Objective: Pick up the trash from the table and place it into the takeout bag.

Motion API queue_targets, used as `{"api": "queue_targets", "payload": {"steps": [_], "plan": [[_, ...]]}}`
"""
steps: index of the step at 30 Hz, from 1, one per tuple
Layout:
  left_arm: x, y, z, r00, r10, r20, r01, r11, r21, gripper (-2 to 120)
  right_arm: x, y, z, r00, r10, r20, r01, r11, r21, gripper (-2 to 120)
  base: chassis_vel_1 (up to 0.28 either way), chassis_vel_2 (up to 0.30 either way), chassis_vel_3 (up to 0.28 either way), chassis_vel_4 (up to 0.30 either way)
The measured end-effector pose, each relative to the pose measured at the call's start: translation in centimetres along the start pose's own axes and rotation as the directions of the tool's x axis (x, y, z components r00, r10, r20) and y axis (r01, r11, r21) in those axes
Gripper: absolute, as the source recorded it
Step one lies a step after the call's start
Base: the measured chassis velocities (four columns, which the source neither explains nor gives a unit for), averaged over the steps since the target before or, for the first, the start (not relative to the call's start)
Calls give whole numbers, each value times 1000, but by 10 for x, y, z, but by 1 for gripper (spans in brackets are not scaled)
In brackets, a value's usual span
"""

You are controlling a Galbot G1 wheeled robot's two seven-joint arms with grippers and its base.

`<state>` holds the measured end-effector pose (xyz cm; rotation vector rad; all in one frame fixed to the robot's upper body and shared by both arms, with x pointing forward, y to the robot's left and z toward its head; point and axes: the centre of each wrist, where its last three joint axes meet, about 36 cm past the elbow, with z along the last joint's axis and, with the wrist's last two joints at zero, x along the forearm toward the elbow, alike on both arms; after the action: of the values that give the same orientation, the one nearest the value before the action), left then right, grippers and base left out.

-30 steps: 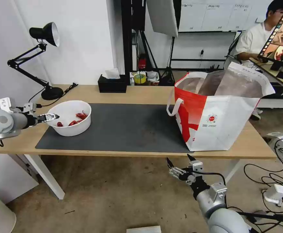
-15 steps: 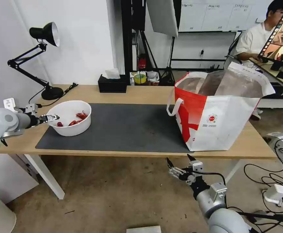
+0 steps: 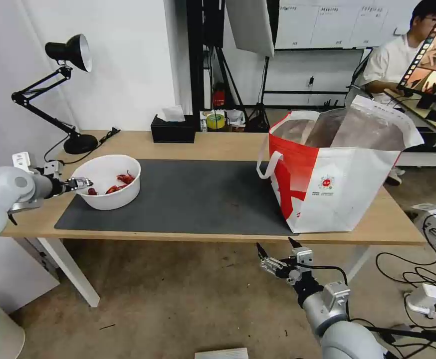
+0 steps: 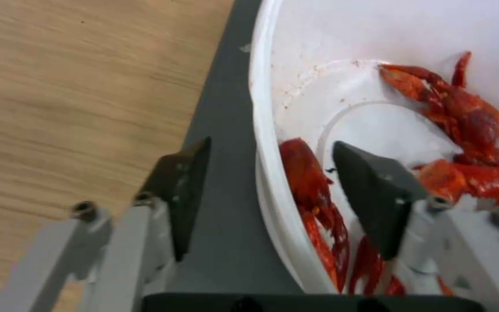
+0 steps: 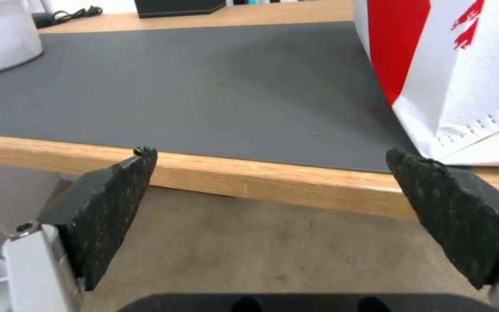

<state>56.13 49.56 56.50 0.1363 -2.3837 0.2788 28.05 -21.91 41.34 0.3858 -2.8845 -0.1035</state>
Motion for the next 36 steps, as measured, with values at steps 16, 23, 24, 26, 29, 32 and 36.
{"api": "queue_targets", "payload": {"steps": [16, 23, 24, 26, 29, 32, 36], "plan": [[6, 8, 0, 1000, 30, -5, -30, 999, -21, 0, 0, 0, 0, 1000, 0, 0, 0, 1000, 0, 100, 0, 0, 0, 0], [7, 3, -1, 999, 52, 0, -52, 998, -36, 0, 0, 0, 0, 1000, 0, 0, 0, 1000, 0, 100, 0, 0, 0, 0], [7, 1, -2, 998, 57, 4, -57, 998, -36, 0, 0, 0, 0, 1000, 0, 0, 0, 1000, 0, 100, 0, 0, 0, 0], [10, -2, -4, 998, 66, 16, -66, 997, -36, 0, 0, 0, 0, 1000, 0, 0, 0, 1000, 0, 100, 0, 0, 0, 0], [15, -7, -8, 996, 83, 32, -82, 996, -40, 0, 0, 0, 0, 1000, 0, 0, 0, 1000, 0, 100, 0, 0, 0, 0], [22, -17, -13, 992, 114, 56, -112, 993, -42, 0, 0, 0, 0, 1000, 0, 0, 0, 1000, 0, 100, 0, 0, 0, 0], [36, -37, -20, 983, 160, 90, -158, 987, -35, 0, 0, 0, 0, 1000, 0, 0, 0, 1000, 0, 100, 0, 0, 0, 0]]}}
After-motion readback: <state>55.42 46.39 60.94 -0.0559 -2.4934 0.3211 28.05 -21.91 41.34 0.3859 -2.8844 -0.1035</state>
